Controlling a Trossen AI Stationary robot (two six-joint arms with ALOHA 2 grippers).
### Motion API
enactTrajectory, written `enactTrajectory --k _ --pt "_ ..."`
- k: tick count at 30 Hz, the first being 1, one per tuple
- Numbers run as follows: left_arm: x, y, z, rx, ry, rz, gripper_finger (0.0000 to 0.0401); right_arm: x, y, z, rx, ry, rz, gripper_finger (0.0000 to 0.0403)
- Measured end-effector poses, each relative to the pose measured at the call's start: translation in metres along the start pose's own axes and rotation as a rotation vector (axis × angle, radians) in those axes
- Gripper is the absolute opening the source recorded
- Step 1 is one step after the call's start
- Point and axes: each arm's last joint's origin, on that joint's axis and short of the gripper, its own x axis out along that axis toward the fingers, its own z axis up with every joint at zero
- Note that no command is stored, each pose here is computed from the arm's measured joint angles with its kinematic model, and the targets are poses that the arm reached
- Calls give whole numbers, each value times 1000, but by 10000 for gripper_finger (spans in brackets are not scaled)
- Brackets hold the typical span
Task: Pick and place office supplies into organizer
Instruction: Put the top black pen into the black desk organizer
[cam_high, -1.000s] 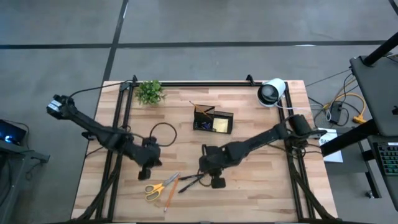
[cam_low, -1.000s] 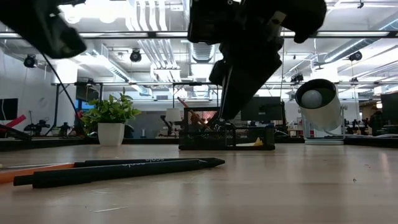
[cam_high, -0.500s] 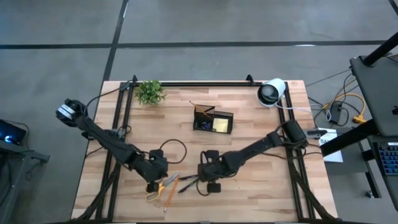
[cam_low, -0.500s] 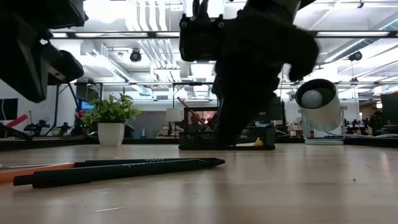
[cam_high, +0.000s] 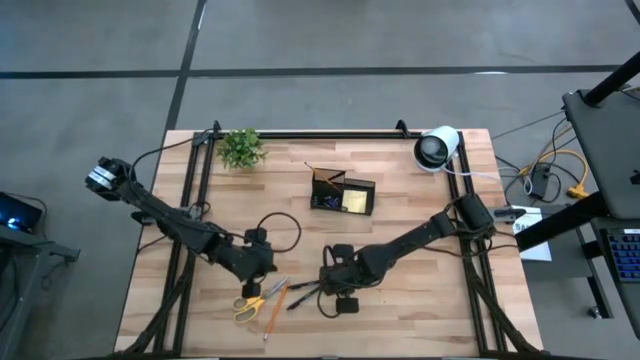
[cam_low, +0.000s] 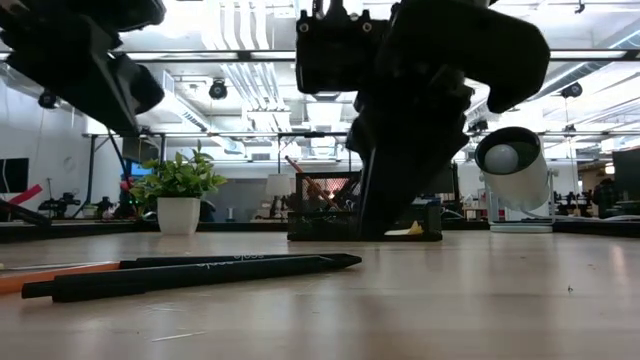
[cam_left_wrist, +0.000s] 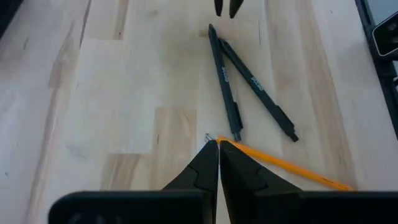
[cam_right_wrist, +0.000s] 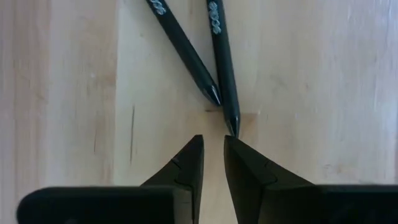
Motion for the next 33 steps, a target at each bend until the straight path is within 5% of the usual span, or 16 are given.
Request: enactTrajectory --k 25,33 --pt "38 5 4 44 -24 -13 0 19 -6 2 -116 -18 -22 54" --pt "39 5 4 38 -25 -13 0 23 -8 2 -111 6 24 23"
